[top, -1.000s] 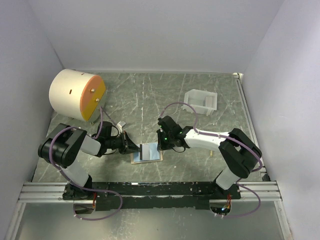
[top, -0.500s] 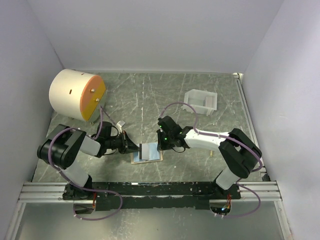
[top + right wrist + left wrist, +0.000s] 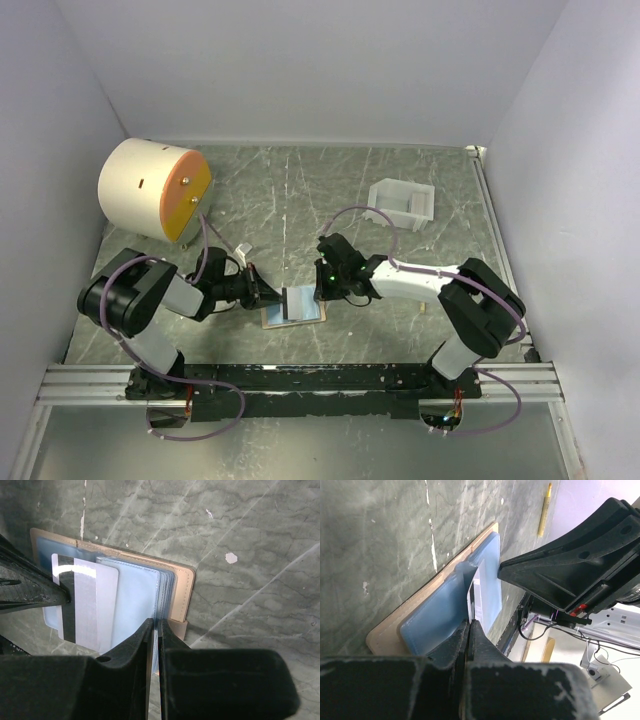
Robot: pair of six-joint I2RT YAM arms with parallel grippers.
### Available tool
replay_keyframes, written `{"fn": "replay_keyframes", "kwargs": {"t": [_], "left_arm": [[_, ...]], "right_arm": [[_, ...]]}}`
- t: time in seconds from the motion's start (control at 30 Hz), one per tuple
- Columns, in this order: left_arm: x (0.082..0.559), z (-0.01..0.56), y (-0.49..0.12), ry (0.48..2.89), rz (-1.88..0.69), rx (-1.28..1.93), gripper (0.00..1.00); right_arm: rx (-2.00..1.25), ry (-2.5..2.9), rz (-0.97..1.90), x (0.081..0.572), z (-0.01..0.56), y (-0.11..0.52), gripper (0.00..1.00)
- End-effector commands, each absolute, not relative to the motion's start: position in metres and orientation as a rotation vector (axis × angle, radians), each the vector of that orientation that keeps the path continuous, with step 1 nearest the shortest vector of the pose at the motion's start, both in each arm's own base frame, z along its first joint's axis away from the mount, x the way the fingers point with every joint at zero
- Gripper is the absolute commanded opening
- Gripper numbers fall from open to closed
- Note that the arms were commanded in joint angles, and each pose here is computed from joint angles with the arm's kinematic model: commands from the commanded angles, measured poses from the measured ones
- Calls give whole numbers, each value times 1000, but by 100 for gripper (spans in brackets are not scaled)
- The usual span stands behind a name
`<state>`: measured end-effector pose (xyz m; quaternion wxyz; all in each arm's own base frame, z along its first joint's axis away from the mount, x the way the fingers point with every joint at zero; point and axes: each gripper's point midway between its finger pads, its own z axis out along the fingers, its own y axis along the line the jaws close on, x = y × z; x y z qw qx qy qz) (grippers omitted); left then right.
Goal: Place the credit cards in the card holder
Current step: Insert the credit card into the card holder.
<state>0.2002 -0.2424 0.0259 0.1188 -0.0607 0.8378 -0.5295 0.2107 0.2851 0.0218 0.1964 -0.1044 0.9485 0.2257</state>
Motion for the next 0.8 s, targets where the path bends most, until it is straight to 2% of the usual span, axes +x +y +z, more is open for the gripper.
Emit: {"fn": "replay_keyframes", "kwargs": {"t": [0.0, 0.1, 0.27, 0.5, 0.57, 0.77], "left_arm": [[203, 19, -245, 2432, -1506, -175, 7], [202, 21, -247, 2424, -1515, -179, 7], [203, 20, -248, 2432, -1495, -183, 10], [205, 25, -245, 2453, -1444, -191, 41], [207, 27, -244, 2460, -1415, -189, 48], [210, 32, -236, 2471, -1320, -192, 51]], "right_arm": [[-278, 2719, 614, 194, 7, 278, 8], [-259, 2715, 623, 194, 11, 278, 9], [-224, 2670, 636, 198, 30, 277, 18], [-227, 2661, 639, 197, 39, 276, 34], [-227, 2666, 630, 197, 37, 274, 36], [-224, 2642, 646, 198, 40, 274, 33]]}}
